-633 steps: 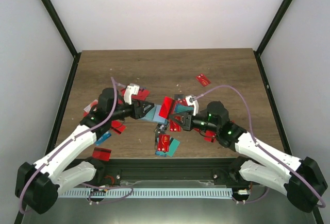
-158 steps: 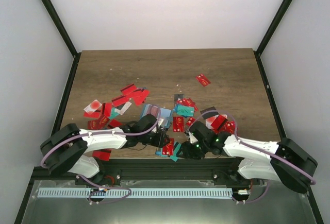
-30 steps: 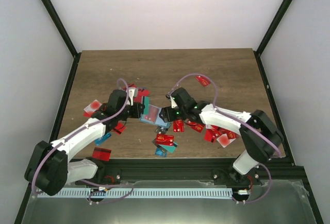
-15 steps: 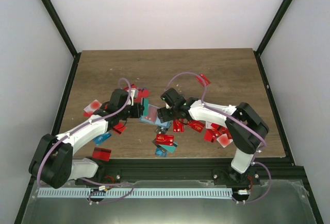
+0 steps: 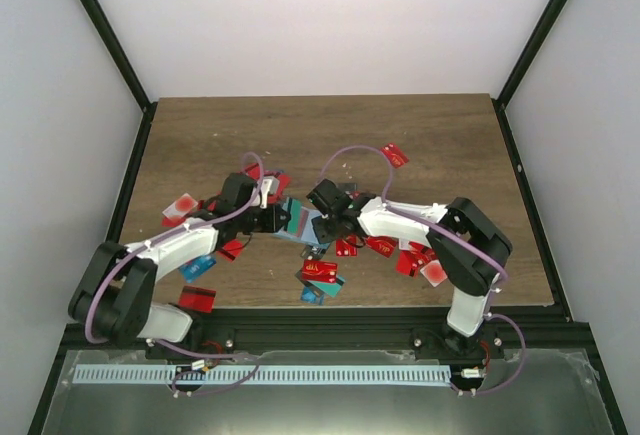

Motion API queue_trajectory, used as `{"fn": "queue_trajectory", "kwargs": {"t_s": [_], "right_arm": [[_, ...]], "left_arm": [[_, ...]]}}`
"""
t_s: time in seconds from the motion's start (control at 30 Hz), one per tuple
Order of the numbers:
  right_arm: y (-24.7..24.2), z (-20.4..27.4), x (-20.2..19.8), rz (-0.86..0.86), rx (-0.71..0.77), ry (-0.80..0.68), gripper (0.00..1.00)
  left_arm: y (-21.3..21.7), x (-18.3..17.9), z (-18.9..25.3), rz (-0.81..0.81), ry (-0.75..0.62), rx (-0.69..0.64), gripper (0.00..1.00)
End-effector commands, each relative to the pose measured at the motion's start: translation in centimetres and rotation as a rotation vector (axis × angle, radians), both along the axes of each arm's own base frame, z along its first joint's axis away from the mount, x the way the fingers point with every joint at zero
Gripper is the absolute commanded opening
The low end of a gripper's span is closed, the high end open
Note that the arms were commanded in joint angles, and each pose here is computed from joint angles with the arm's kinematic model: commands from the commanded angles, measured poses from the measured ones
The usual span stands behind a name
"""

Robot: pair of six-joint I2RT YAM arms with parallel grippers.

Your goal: Put the credit cards into the card holder

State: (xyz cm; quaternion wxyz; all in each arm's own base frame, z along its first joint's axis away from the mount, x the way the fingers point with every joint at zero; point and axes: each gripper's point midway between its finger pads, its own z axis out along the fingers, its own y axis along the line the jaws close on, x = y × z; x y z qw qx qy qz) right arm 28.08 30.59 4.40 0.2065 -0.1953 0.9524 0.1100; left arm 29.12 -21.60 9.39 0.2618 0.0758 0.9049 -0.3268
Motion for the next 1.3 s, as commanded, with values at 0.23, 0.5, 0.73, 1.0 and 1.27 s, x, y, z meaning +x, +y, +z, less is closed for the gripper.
{"fn": "queue_trajectory", "kwargs": {"t_s": [0.23,0.5,0.73,1.0,1.27], "right_arm": [[-1.6,-1.1,0.1,-0.043,-0.067,-0.024,0.11],[-1.8,-2.6,-0.4,-0.039,-0.077,0.005,0.02],[-1.8,-3.1,-0.6,-0.038,-0.079,0.018,0.01],[-1.9,-3.4,-0.8,-0.039,-0.08,0.028,0.01],[-2.0,-3.6,-1.0,-0.039,-0.079,0.035,0.01]], "left_arm": [[-2.9,1.3,-0.8,-0.082,0.018,-0.113,0.04],[-3.1,2.1,-2.3,-0.058,0.045,-0.112,0.04],[-3.0,2.6,-3.6,-0.038,0.057,-0.093,0.04],[-2.3,3.1,-3.9,-0.009,0.033,-0.05,0.04],[-2.3,3.7,-4.2,-0.006,0.021,-0.029,0.04]]}}
